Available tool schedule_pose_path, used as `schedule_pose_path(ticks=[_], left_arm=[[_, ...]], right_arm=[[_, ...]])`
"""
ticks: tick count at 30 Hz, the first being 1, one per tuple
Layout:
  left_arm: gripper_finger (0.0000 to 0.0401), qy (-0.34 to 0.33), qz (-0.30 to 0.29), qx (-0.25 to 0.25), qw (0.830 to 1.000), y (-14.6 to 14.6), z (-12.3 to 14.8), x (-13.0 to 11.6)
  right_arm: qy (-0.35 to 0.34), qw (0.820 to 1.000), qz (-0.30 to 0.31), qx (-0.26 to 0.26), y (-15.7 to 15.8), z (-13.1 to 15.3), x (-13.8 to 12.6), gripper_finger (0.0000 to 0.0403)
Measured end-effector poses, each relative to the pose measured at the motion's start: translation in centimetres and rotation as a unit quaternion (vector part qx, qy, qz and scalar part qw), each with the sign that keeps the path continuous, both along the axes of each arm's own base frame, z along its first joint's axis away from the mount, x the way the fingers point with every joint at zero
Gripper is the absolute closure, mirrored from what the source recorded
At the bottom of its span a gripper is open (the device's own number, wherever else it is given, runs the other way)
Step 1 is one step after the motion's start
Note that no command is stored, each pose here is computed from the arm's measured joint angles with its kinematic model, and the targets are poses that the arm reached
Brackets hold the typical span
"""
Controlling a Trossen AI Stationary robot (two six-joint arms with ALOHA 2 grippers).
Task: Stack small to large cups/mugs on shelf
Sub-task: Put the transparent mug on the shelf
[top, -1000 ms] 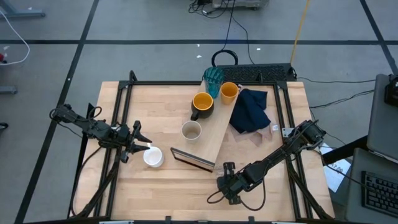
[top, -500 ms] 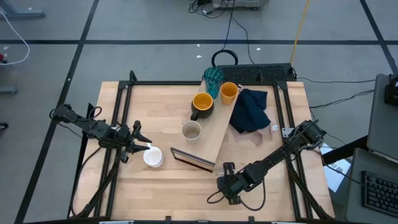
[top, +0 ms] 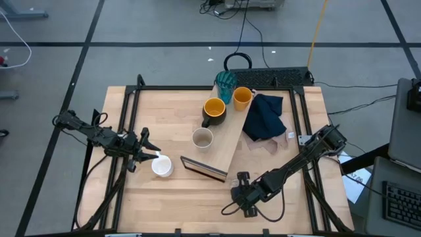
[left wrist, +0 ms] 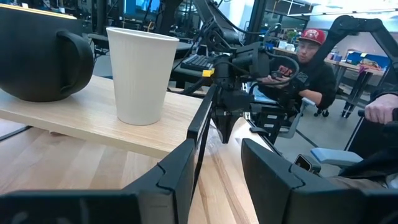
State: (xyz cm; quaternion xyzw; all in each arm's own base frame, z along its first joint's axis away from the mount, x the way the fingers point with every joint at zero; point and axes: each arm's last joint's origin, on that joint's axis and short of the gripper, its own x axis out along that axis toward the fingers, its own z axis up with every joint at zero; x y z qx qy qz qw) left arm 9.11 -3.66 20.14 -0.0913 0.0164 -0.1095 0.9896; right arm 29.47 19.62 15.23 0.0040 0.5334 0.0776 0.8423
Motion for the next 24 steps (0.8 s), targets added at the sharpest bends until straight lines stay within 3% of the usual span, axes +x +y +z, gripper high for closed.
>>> schedule_pose_path(ticks=[24], left_arm=[[0.0267, -0.003, 0.005, -0.001, 1.0, 0.0, 0.1, 0.0]], right_arm=[[-0.018, 1.0, -0.016, 0.001, -0.2, 1.4, -0.2, 0.0402]])
